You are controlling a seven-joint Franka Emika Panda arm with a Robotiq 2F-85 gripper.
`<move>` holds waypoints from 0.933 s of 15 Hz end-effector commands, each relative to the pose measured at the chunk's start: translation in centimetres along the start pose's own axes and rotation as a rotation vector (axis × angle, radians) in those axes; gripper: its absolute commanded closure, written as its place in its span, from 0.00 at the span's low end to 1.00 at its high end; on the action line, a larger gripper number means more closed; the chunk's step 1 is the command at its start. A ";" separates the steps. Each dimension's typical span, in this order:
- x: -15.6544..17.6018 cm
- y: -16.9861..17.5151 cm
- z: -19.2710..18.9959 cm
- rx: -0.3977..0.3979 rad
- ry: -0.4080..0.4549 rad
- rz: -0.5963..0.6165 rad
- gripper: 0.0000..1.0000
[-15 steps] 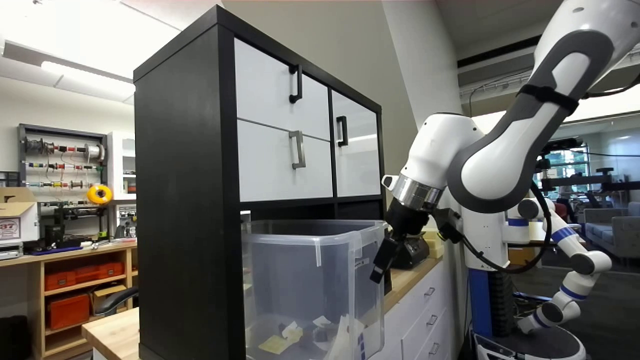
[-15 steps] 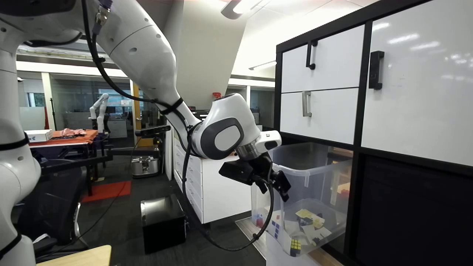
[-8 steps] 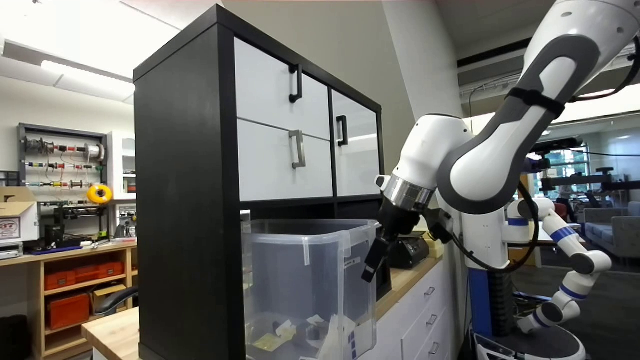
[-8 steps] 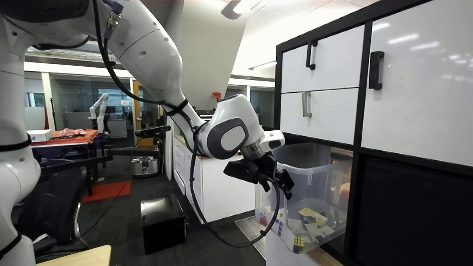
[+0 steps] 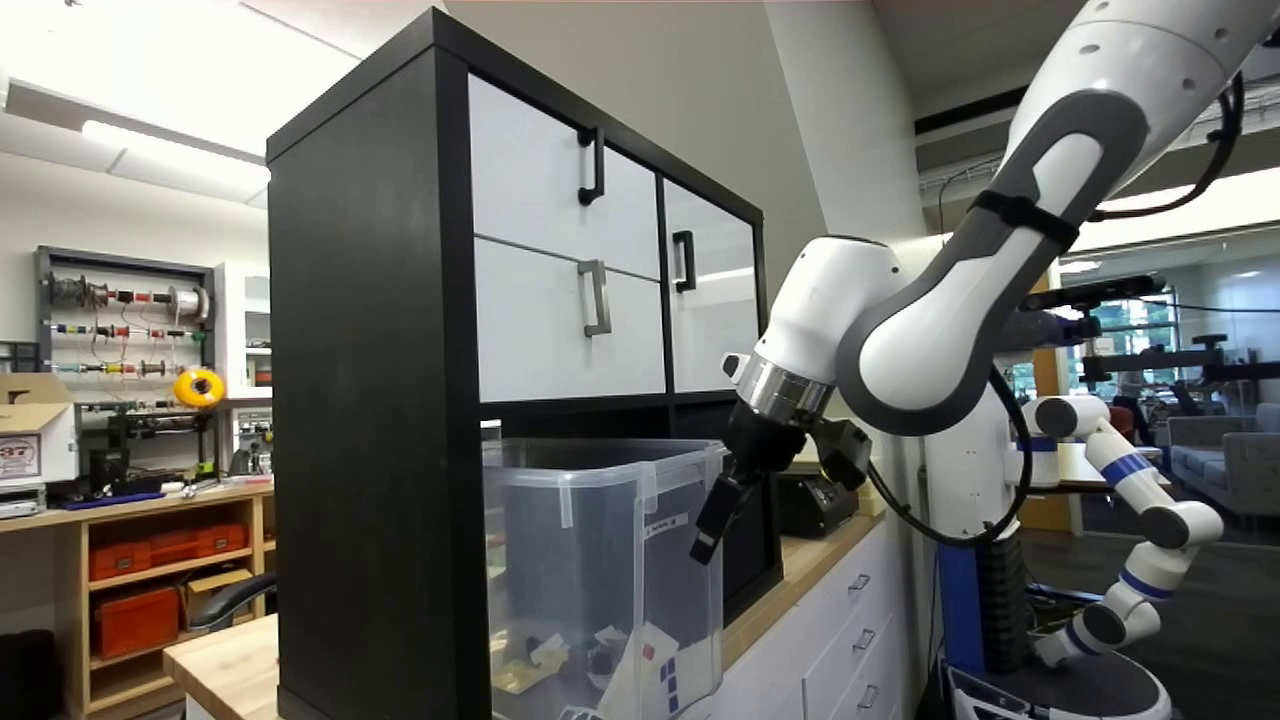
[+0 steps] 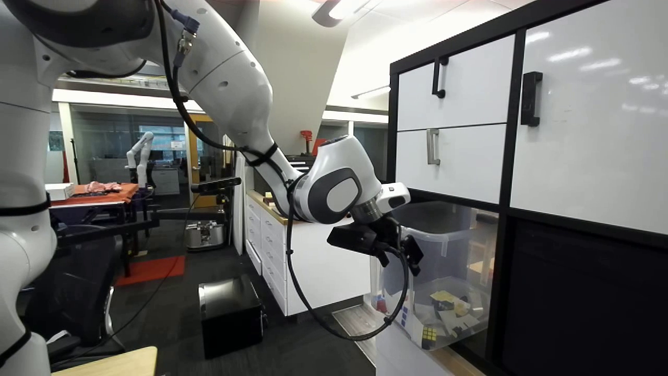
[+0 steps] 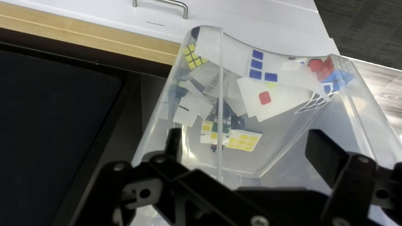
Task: Push the clear storage bin under the cabinet
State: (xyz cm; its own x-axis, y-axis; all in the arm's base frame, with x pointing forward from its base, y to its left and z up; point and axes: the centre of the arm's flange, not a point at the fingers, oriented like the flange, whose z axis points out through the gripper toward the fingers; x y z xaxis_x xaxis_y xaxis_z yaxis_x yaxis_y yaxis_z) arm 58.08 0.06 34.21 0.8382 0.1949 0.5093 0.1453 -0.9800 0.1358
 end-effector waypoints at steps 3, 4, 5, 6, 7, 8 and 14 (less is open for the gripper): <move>4.2 -0.4 2.3 -0.007 0.034 -0.032 0.00; 4.6 -0.4 2.5 -0.008 0.036 -0.032 0.00; 5.0 -0.3 2.9 -0.010 0.038 -0.033 0.00; 5.4 -0.3 3.2 -0.013 0.040 -0.035 0.00; 5.7 -0.2 3.5 -0.016 0.041 -0.039 0.00; 6.0 -0.1 3.7 -0.018 0.044 -0.043 0.00; 7.5 0.1 4.7 -0.029 0.058 -0.049 0.00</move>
State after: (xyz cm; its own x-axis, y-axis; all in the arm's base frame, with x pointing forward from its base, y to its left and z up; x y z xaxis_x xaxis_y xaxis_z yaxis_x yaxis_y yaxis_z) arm 64.70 0.33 33.66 0.8081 0.2195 0.5466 0.1548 -0.9745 0.1624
